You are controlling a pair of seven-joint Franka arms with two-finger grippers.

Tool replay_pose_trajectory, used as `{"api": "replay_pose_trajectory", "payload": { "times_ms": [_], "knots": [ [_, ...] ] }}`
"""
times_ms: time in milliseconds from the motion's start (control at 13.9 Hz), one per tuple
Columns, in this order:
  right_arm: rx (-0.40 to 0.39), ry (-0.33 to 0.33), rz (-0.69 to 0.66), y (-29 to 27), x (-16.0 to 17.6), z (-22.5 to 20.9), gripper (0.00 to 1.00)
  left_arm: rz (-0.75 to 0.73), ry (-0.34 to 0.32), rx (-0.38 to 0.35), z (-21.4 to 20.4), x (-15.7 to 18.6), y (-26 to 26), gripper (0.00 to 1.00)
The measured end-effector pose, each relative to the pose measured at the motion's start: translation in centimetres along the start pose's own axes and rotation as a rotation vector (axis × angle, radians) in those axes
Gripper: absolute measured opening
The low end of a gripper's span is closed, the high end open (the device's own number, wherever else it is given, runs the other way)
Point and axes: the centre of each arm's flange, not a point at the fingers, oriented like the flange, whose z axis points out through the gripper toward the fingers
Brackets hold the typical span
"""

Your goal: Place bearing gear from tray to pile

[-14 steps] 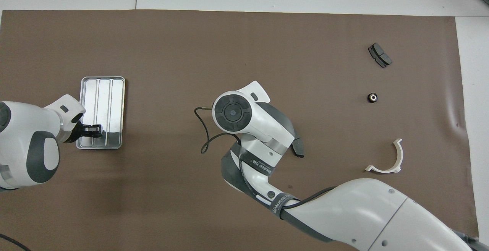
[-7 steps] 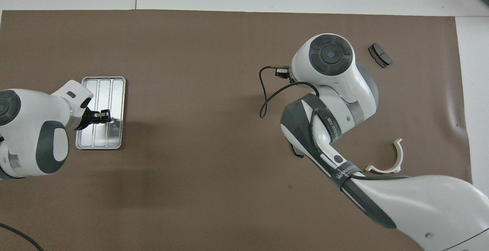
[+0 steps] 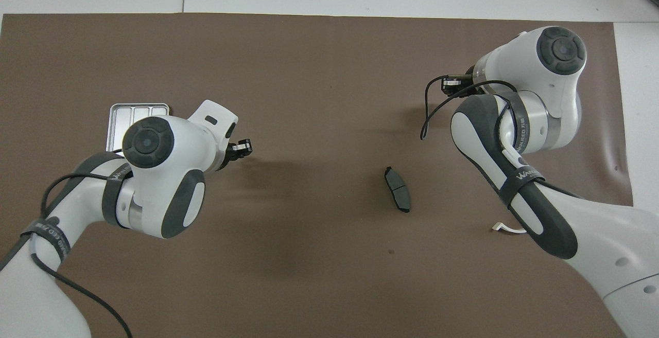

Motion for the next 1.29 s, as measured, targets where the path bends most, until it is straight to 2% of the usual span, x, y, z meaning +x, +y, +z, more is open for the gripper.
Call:
{"api": "replay_pose_trajectory", "payload": {
  "times_ms": [215,431,502,789,861,933,1077,1292],
  "knots": [
    [0.011,-0.014,0.010,0.4,-0.3,2.7,0.24,0.058,-0.002,-0.026,1.5,-5.3,7.3,0.35],
    [0.011,-0.014,0.010,0.4,-0.8,4.2,0.24,0.074,0.015,-0.056,4.2,-6.7,10.4,0.36],
    [0.011,-0.011,0.010,0.5,-0.9,4.4,0.24,0.071,0.021,-0.061,4.4,-6.3,10.5,0.41],
    [0.012,-0.002,0.011,0.6,-1.2,5.1,0.24,0.039,0.068,-0.089,2.1,-3.3,10.4,0.86],
    [0.012,-0.003,0.012,0.6,-1.3,5.2,0.31,0.010,0.074,-0.087,0.7,-1.6,9.3,1.00],
    [0.012,-0.003,0.013,0.7,-1.3,5.2,0.40,-0.010,0.068,-0.069,-1.0,0.4,7.6,1.00],
    [0.011,0.005,0.015,0.8,-1.1,4.8,0.65,-0.005,0.027,-0.015,-5.6,4.9,2.7,1.00],
    [0.020,0.028,0.007,-0.1,-0.8,1.5,0.98,0.043,0.009,0.023,-11.1,10.1,-7.2,1.00]
  ]
}}
